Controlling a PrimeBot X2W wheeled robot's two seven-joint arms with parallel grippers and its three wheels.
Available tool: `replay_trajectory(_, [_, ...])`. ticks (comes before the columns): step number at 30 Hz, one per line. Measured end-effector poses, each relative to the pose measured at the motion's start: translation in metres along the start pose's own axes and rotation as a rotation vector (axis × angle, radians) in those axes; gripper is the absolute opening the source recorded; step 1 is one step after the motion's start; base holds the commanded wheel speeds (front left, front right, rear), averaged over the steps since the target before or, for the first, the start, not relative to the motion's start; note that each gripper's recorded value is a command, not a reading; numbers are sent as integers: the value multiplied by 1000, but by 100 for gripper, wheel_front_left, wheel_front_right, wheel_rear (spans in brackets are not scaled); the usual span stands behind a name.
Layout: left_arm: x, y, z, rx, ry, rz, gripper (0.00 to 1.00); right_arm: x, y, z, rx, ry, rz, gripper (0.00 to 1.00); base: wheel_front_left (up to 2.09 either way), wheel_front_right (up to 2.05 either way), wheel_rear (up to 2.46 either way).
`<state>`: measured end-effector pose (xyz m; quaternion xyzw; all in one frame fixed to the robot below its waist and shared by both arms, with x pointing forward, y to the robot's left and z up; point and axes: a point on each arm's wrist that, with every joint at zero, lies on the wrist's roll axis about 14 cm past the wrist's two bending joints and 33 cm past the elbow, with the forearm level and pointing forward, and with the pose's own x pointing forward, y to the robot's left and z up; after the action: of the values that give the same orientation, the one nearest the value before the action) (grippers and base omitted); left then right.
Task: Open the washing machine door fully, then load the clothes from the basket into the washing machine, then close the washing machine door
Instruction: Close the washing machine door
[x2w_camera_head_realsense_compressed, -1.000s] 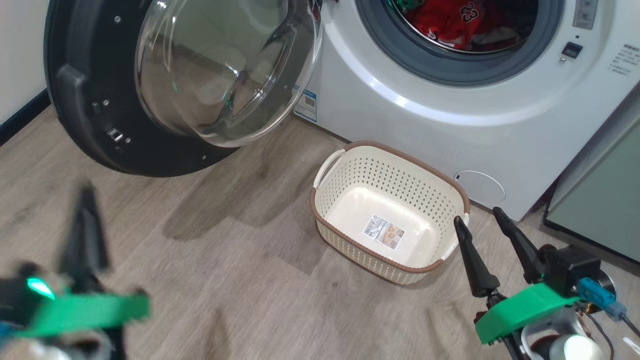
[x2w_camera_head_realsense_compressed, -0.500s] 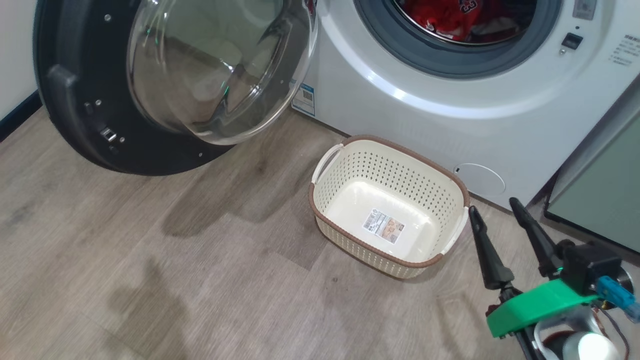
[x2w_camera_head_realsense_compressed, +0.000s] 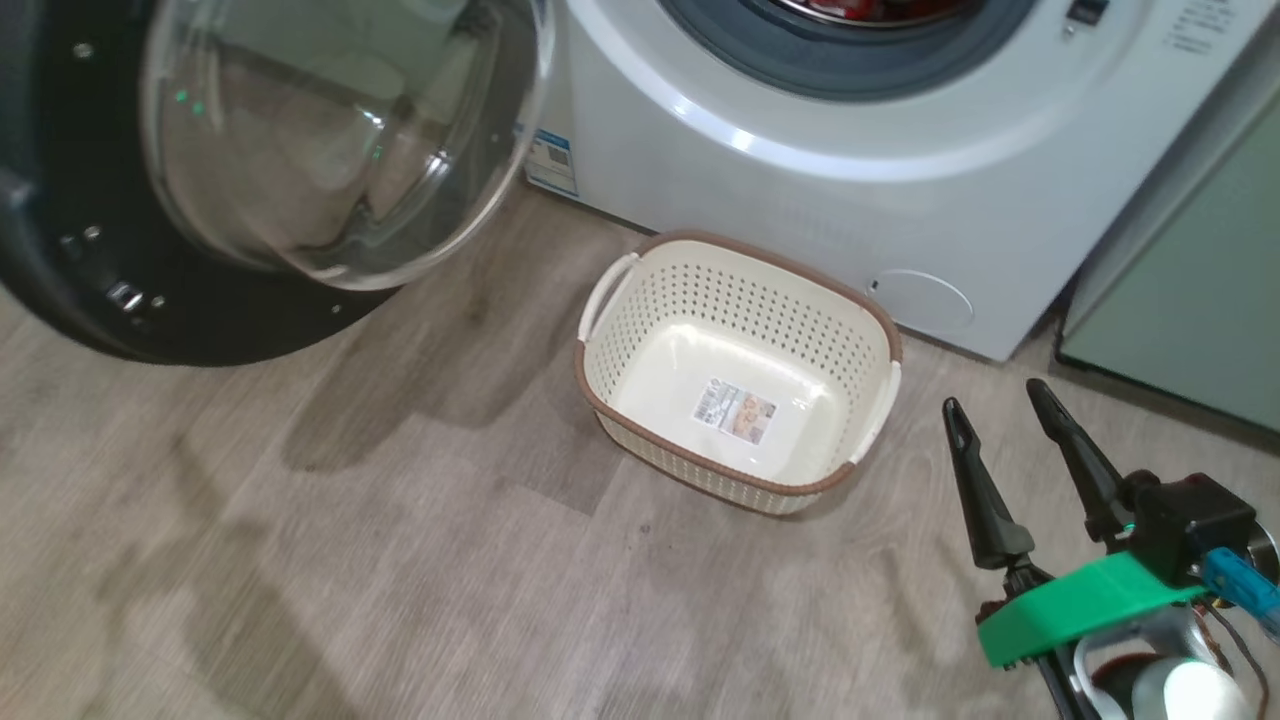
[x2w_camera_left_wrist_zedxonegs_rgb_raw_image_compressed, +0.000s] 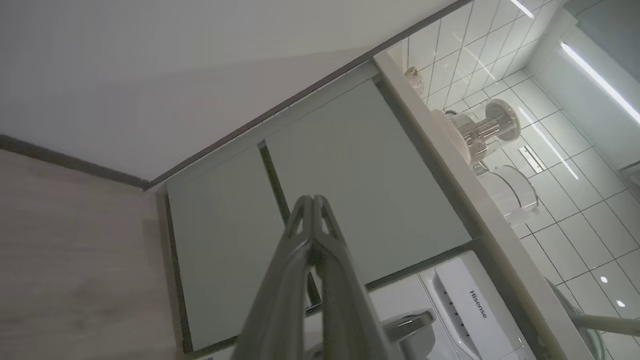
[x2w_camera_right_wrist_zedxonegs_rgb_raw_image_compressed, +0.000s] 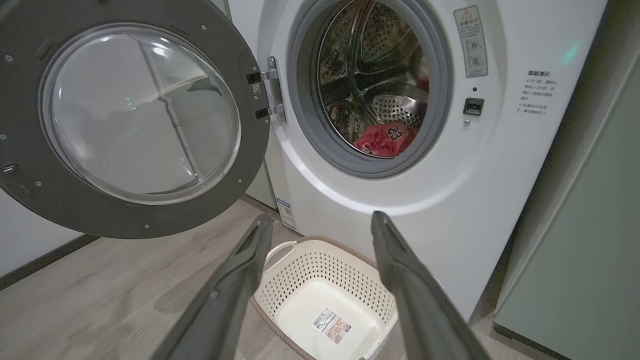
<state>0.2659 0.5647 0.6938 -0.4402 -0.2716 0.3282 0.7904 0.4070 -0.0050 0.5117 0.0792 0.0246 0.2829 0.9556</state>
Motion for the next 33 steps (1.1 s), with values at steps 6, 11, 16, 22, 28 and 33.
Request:
replay_trajectory(6, [3, 34, -38, -79, 118, 90, 0, -1, -9, -6, 4, 14, -23, 100, 0, 0, 0])
replay_trajectory(11, [2, 42, -59, -104, 205, 95, 0, 0, -12, -8, 6, 23, -30, 100, 0, 0, 0])
replay_trajectory(16, [0, 40, -90, -109, 330, 82, 0, 4, -14, -5, 7, 10, -32, 100, 0, 0, 0])
replay_trajectory(22, [-3, 42, -122, -127, 423, 85, 0, 3, -19, -6, 3, 13, -45, 100, 0, 0, 0])
replay_trajectory(28, [-4, 47, -143, -134, 466, 99, 0, 3, -25, -7, 5, 12, -62, 100, 0, 0, 0])
replay_trajectory(33, [-6, 46, -152, -142, 510, 93, 0, 3, -28, -9, 7, 16, -70, 100, 0, 0, 0])
